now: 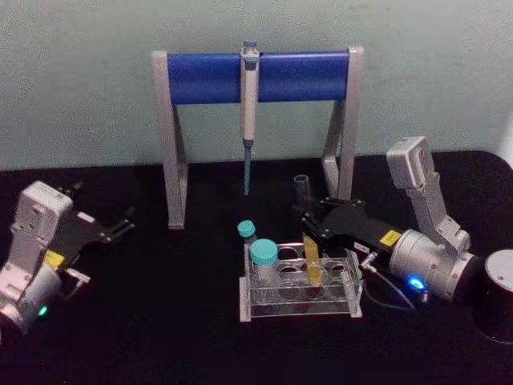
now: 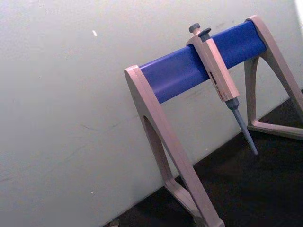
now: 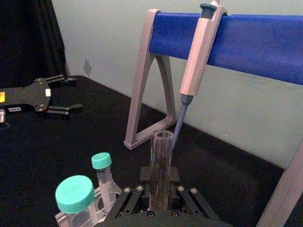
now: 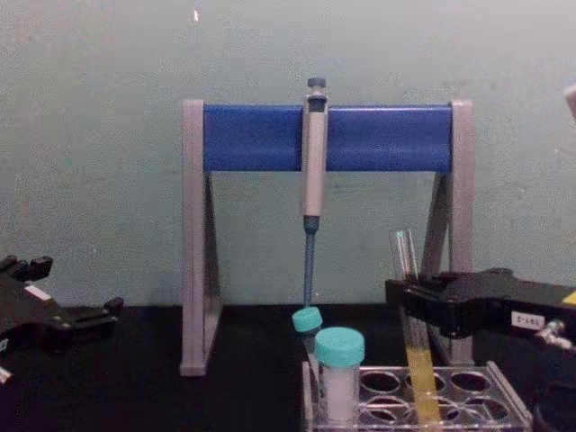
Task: Pick up the test tube from the test tube rack, shake it, then place it back into the test tube rack.
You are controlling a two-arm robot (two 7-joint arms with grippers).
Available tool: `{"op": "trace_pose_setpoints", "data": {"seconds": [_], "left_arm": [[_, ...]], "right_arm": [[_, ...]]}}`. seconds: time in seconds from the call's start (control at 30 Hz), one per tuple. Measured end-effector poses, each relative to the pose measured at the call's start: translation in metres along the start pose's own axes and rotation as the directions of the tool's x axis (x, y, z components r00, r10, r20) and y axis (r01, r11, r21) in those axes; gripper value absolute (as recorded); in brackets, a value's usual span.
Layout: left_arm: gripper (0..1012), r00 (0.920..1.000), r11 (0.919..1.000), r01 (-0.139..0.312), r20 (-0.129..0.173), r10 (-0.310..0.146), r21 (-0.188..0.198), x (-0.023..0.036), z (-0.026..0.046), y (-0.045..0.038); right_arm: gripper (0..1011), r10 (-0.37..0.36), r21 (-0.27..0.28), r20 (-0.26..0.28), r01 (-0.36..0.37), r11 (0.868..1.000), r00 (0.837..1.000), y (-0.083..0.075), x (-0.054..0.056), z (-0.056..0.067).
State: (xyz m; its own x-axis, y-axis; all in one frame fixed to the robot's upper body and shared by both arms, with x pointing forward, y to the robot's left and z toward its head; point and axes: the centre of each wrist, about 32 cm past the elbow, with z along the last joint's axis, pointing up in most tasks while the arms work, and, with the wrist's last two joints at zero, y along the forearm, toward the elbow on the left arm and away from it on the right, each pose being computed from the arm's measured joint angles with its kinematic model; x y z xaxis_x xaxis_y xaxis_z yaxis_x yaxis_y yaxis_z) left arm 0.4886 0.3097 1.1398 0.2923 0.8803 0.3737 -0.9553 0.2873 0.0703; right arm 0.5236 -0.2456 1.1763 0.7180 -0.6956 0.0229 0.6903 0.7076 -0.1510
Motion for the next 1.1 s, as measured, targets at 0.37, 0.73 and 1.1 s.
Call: {"op": "trace_pose_setpoints", "data": {"seconds": [0.37,0.73,1.1], "left_arm": [[1001,1.0000,1.0000,0.000,0.000,0.000,0.000,0.0000,0.0000,0.0000],[1001,1.0000,1.0000,0.000,0.000,0.000,0.000,0.0000,0.0000,0.0000],[1001,1.0000,1.0000,0.000,0.000,0.000,0.000,0.0000,0.0000,0.0000]], "right_arm": [[230,0.016,0.048,-0.008,-0.015,0.999,1.000,-0.007,0.001,0.003],[232,0.028,0.133,0.010,-0.029,0.991,1.000,-0.017,-0.002,0.017],[232,-0.020,0.253,0.054,0.005,0.967,0.998,-0.024,-0.007,0.025]]}}
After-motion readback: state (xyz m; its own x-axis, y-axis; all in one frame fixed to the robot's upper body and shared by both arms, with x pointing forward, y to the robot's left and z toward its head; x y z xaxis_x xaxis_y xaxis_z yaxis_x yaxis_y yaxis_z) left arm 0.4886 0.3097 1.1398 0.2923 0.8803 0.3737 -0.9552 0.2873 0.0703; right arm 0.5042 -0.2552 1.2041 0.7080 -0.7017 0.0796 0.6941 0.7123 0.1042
